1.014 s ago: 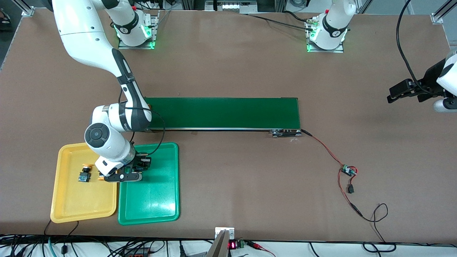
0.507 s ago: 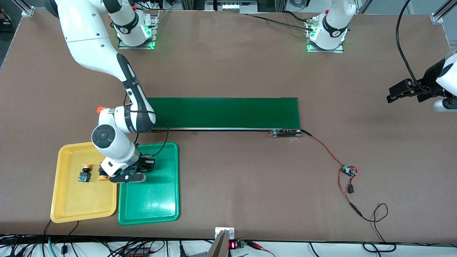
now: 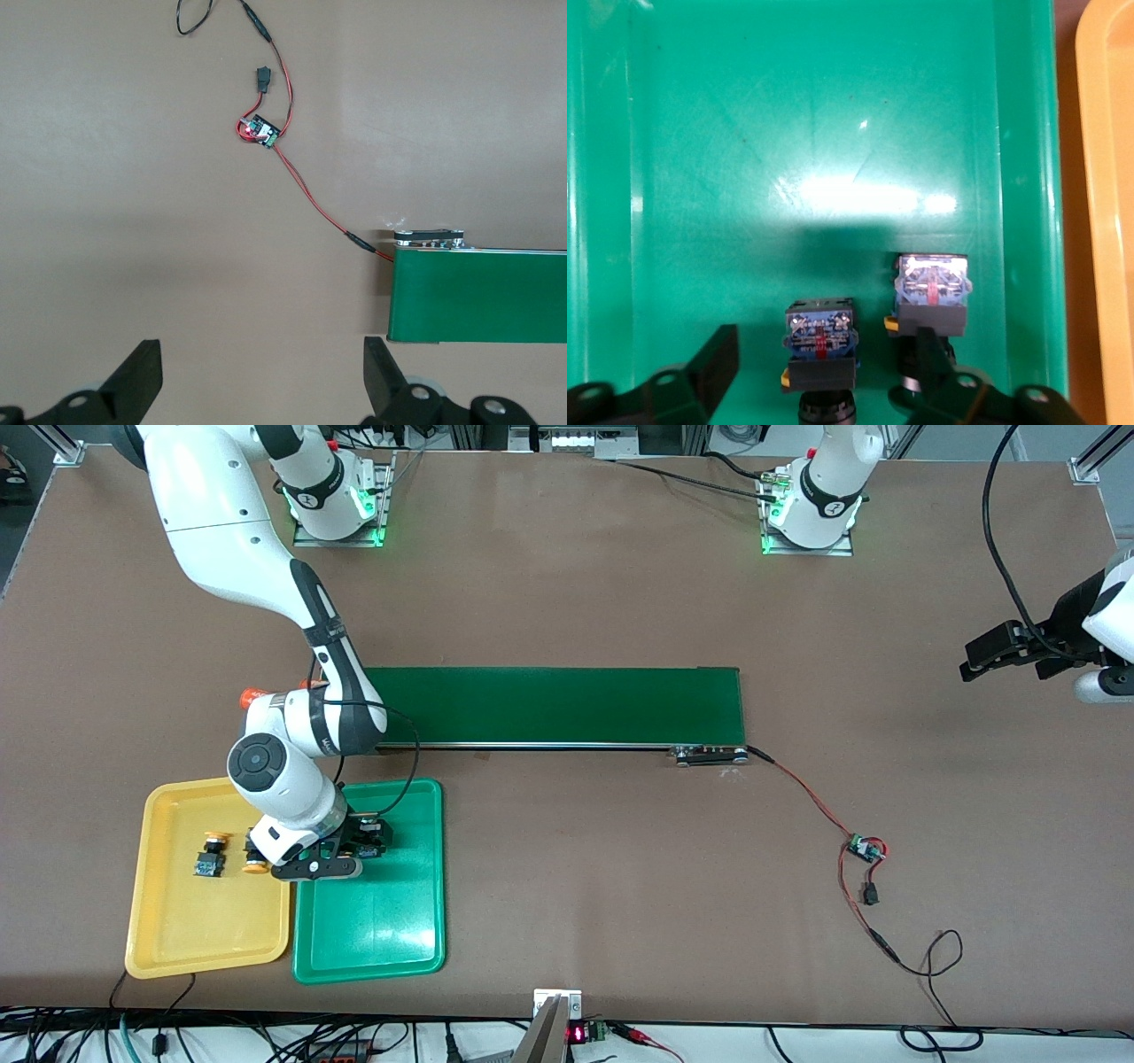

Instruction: Sort buttons by color to trays

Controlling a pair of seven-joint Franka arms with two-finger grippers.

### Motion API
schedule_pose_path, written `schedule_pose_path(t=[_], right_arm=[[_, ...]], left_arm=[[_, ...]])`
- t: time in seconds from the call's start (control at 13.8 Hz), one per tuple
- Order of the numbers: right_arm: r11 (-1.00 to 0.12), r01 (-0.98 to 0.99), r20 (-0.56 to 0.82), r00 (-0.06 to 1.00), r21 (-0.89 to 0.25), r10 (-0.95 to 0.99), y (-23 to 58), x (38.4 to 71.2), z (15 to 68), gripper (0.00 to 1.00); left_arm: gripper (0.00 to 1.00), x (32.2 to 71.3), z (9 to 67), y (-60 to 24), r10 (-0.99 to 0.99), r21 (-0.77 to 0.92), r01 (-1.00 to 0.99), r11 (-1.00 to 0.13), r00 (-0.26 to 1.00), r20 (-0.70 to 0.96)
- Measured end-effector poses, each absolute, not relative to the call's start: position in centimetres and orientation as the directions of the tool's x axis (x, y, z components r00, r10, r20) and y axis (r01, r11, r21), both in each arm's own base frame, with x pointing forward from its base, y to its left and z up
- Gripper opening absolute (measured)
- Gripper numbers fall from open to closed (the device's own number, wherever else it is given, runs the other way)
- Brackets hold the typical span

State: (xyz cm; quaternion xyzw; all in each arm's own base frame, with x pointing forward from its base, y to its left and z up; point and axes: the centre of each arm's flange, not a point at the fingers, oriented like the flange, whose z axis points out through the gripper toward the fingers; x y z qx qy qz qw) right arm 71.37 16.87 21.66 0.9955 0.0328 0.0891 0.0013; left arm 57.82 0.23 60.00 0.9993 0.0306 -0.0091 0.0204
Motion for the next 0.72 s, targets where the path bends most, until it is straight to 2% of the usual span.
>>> schedule_pose_path(t=[0.07, 0.43, 0.72], right_arm=[[-0.998, 0.064, 0.181, 0.981, 0.007, 0.064, 16.8, 71.5, 21.8, 1.0], [-1.0, 0.025, 0.153, 0.988, 0.009, 0.026, 14.2, 72.3, 24.7, 1.0], [-0.998, 0.068, 0.031, 0.997, 0.007, 0.068, 9.2, 71.6, 33.5, 1.0]], left_arm=[[1.0, 57.8, 60.0, 0.2, 0.061, 0.04, 0.062, -0.997, 0.998, -0.019], [1.0, 57.8, 60.0, 0.2, 0.061, 0.04, 0.061, -0.997, 0.998, -0.018], [1.0, 57.8, 60.0, 0.2, 0.06, 0.04, 0.061, -0.997, 0.998, -0.018]])
